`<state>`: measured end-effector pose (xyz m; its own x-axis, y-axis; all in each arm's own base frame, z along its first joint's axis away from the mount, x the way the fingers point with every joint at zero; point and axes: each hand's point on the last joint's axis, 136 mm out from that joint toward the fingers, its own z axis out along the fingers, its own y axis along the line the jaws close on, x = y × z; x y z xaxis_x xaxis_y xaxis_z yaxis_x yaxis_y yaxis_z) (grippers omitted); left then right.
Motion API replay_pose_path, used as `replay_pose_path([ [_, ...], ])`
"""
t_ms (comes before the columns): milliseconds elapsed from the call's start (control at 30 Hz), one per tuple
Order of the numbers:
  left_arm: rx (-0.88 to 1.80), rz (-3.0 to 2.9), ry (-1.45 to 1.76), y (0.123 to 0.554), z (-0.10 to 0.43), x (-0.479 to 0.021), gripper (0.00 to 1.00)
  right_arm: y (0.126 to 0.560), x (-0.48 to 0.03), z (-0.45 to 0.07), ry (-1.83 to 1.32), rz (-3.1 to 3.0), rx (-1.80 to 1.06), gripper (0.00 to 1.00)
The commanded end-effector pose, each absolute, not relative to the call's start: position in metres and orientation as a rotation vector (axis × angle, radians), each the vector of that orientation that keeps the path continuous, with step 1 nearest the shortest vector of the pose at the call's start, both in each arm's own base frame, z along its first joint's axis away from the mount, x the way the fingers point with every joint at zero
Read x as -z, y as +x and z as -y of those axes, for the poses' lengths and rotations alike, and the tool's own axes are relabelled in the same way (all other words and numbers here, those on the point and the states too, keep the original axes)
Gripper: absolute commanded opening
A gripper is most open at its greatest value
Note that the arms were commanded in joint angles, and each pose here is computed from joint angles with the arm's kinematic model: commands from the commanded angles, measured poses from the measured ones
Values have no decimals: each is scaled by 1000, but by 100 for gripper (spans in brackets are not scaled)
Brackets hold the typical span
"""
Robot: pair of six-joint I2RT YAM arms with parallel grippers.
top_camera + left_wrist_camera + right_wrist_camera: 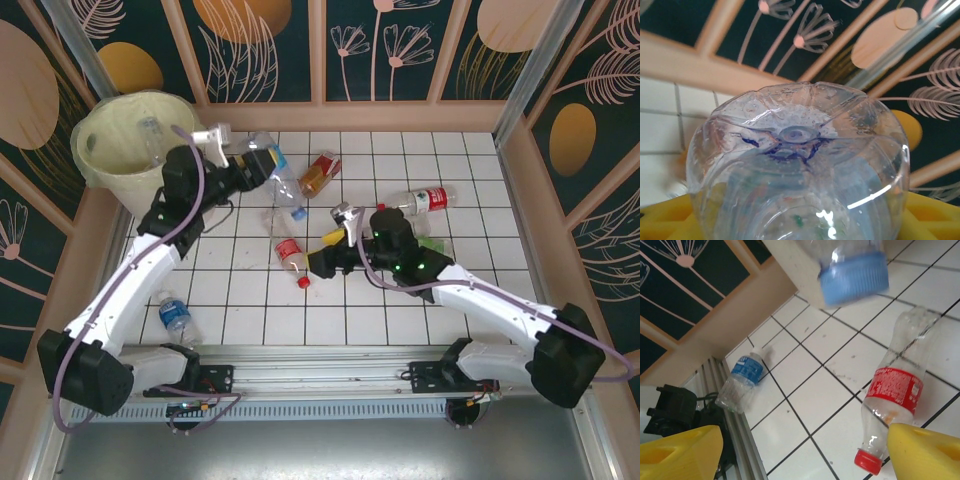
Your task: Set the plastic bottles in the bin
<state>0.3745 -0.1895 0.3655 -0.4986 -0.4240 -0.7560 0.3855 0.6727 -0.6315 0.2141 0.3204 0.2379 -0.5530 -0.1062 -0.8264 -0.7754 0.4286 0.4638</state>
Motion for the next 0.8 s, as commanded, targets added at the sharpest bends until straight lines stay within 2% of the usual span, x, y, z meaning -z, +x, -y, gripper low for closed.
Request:
replay_pose_path([
  [0,692,-1871,-44,394,157,-382,67,217,-240,-307,-726,-1929,-1085,88],
  [267,317,-1788,-229,437,54,-446,68,217,-236,-296,-701,-1931,-1052,88],
  [467,28,-1696,-364,440,-12,-483,69,216,-229,-294,-697,-1942,-1046,88],
  [633,-170,-1648,-444,438,-53,-489,69,214,-223,-294,-697,-1948,-1050,88],
  [767,-235,-1695,-464,451,-71,-471,69,213,-221,-293,-699,-1953,-1049,88],
])
